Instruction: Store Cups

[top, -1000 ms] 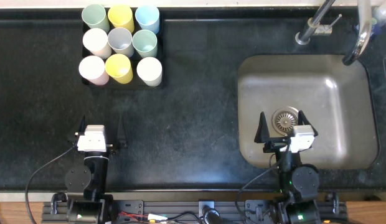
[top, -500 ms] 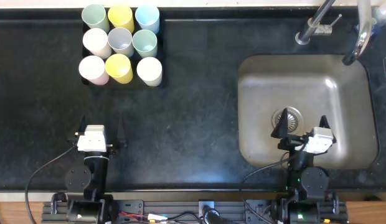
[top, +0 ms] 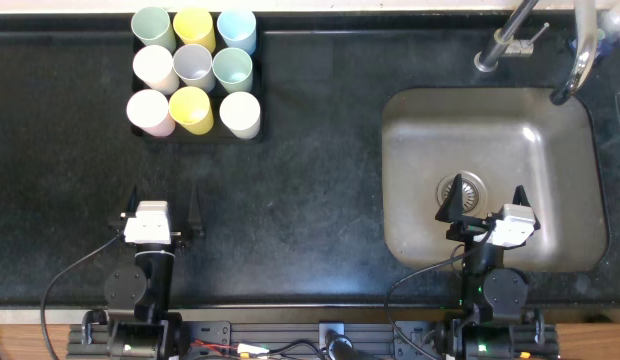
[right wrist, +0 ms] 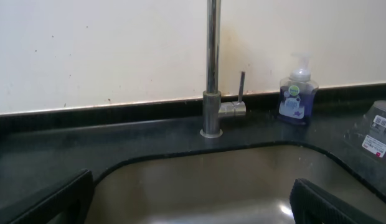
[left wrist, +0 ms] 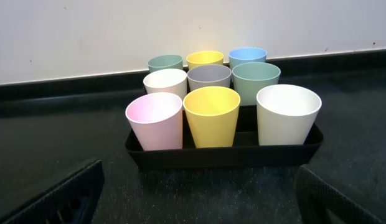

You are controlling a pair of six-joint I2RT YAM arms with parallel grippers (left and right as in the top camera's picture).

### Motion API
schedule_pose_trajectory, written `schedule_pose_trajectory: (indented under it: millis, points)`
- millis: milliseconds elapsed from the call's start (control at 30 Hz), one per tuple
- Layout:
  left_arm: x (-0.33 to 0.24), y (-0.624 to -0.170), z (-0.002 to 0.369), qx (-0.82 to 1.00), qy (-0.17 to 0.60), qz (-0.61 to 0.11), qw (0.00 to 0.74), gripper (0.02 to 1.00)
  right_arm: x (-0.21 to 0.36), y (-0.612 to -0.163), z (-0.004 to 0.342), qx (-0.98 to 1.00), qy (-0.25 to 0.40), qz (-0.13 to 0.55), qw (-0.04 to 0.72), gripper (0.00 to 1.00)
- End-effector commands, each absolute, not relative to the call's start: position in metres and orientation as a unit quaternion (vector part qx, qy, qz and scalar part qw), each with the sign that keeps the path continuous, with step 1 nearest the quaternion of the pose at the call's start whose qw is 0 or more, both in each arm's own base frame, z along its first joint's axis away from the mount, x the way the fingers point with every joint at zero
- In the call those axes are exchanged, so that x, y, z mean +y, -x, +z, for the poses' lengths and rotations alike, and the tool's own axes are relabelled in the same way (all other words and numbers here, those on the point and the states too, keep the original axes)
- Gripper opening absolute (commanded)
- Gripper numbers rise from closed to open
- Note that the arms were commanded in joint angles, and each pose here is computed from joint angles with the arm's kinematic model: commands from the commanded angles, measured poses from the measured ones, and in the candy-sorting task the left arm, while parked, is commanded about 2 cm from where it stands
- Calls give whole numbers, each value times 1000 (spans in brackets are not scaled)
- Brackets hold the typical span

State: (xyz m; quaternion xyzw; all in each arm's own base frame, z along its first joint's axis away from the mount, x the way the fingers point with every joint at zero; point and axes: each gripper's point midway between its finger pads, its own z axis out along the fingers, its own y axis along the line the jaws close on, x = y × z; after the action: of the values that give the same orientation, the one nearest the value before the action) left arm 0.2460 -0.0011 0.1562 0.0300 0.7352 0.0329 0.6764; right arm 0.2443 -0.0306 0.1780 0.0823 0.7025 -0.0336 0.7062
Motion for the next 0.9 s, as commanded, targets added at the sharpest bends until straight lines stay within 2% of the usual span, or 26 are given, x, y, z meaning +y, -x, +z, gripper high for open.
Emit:
schedule_pose_trajectory:
  millis: [33,733,900]
  points:
    - [-3,-246,157,733,-40,36,678,998,-30,-245,175,702,-79,-35,707,998]
    - [-3,-246,157,733,-40,36,678,998,-29,-245,175,703,-77,-33,706,998]
    - [-3,-246,157,733,-40,36,678,998,-8,-247,172,710,-34,11,703,996]
